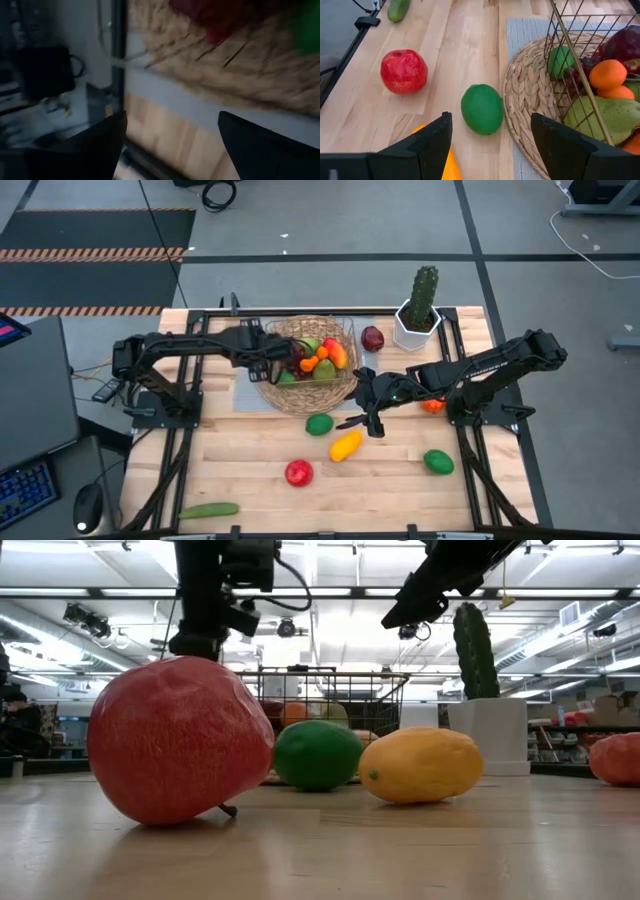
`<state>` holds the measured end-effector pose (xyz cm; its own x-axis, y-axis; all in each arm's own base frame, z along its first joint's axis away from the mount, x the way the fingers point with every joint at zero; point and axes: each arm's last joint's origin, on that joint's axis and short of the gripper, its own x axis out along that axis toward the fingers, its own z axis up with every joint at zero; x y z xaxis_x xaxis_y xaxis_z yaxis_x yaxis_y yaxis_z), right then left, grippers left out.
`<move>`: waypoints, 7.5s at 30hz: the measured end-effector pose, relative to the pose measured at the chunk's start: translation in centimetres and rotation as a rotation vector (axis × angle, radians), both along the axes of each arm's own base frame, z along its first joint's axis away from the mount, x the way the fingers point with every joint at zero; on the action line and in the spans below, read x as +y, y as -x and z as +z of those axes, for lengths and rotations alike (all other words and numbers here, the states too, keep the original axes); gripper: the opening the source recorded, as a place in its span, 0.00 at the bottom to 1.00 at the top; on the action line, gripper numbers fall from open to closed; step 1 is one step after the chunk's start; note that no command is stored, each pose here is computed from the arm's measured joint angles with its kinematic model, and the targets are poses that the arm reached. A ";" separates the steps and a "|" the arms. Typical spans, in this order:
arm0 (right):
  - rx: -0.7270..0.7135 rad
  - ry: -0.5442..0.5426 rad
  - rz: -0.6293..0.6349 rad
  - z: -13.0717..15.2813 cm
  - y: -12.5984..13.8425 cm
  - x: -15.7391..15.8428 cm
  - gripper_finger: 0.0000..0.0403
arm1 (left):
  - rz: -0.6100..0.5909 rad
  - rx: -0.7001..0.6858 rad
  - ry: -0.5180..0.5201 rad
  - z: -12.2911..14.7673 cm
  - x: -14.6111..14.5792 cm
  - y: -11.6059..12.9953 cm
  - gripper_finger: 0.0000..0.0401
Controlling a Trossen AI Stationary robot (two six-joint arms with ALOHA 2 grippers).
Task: Build produce basket
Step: Put the yellow mango into the gold wire basket, then put the left green lime into the gold wire basket
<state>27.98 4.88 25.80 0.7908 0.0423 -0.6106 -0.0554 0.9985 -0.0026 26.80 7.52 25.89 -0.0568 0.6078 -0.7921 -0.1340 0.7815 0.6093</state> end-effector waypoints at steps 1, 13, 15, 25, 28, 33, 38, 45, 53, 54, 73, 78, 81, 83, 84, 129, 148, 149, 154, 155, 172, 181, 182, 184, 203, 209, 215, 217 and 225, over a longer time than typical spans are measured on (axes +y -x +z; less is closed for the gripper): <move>0.000 0.000 0.000 0.0 0.0 0.0 0.68 | 0.010 0.024 -0.018 0.0 0.1 0.2 0.79; 0.017 0.161 -0.214 -0.2 0.2 -1.4 0.68 | 0.264 -0.006 -0.134 1.7 -1.0 3.3 0.72; 0.002 0.170 -0.250 -0.1 0.1 -1.6 0.68 | 0.271 -0.100 -0.137 2.4 -1.5 3.4 0.71; 0.083 0.159 -0.357 -0.8 0.7 -2.4 0.68 | 0.192 -0.629 -0.087 5.4 -5.5 4.8 0.64; 0.105 0.071 -0.294 -0.9 0.7 -2.1 0.68 | 0.167 -0.756 -0.045 3.8 -7.0 5.5 0.62; 0.080 -0.009 -0.159 -0.8 0.6 0.0 0.66 | 0.097 -0.979 0.056 0.5 -9.5 5.6 0.59; 0.116 0.040 0.013 -2.1 0.7 4.0 0.64 | 0.008 -1.206 0.171 -1.0 -12.1 5.0 0.57; 0.190 0.069 0.061 -6.1 -0.3 7.6 0.63 | -0.055 -1.322 0.206 -2.5 -13.5 5.3 0.55; 0.271 0.111 0.059 -10.0 -1.6 8.6 0.73 | -0.059 -1.368 0.214 -3.7 -14.7 6.1 0.55; 0.260 0.109 0.059 -10.1 -1.8 8.6 0.76 | -0.069 -1.378 0.214 -3.5 -14.9 6.2 0.55; 0.202 -0.018 0.111 -14.3 -4.8 9.2 0.98 | -0.122 -1.412 0.208 -2.9 -15.4 6.1 0.53; 0.190 -0.026 0.102 -15.0 -5.4 9.2 0.97 | -0.124 -1.412 0.209 -2.9 -15.4 6.1 0.52; 0.162 -0.037 0.082 -14.7 -5.5 9.3 0.94 | -0.132 -1.415 0.205 -2.8 -15.4 6.1 0.52; 0.139 -0.037 0.074 -14.1 -5.5 9.2 0.91 | -0.133 -1.412 0.204 -2.8 -15.4 6.1 0.52; 0.124 -0.040 0.071 -13.8 -5.6 9.2 0.89 | -0.132 -1.415 0.206 -2.8 -15.4 6.1 0.52; 0.030 -0.084 0.049 -14.2 -5.8 10.9 0.70 | -0.149 -1.425 0.224 -2.7 -15.7 6.1 0.47; -0.164 -0.058 0.060 -8.0 -5.4 10.2 0.57 | -0.151 -1.424 0.223 -2.7 -15.7 6.1 0.48; -0.202 -0.034 0.039 -6.7 -5.1 9.9 0.57 | -0.150 -1.424 0.223 -2.7 -15.7 6.1 0.48; -0.360 0.248 -0.144 -0.9 -3.5 7.1 0.57 | -0.149 -1.425 0.224 -2.7 -15.7 6.1 0.47; -0.380 0.318 -0.201 0.2 -3.1 6.2 0.57 | -0.149 -1.425 0.224 -2.7 -15.7 6.1 0.46; -0.361 0.258 -0.584 3.2 -2.3 -5.7 0.57 | -0.150 -1.424 0.223 -2.7 -15.7 6.1 0.46; -0.224 0.188 -0.666 0.3 -3.1 -8.6 0.64 | -0.149 -1.425 0.224 -2.7 -15.7 6.1 0.46; -0.211 0.182 -0.662 0.0 -3.2 -8.7 0.67 | -0.150 -1.424 0.224 -2.7 -15.7 6.1 0.46; -0.190 0.185 -0.662 -0.5 -3.3 -8.8 0.72 | -0.150 -1.424 0.224 -2.7 -15.7 6.1 0.46; -0.299 -0.034 -0.293 1.9 -2.5 -0.8 0.97 | -0.163 -1.415 0.214 -2.7 -15.7 6.1 0.44; -0.225 0.020 -0.227 -0.9 -3.4 2.8 0.97 | -0.156 -1.426 0.220 -2.6 -15.7 6.1 0.44; -0.110 0.063 -0.221 -6.1 -5.5 4.2 0.97 | -0.146 -1.435 0.237 -2.6 -15.7 6.1 0.44; -0.121 0.063 -0.208 -7.4 -6.3 4.5 0.97 | -0.145 -1.438 0.239 -2.6 -15.7 6.1 0.44; -0.085 0.057 -0.161 -11.4 -7.8 4.9 0.97 | -0.152 -1.434 0.235 -2.6 -15.7 6.1 0.44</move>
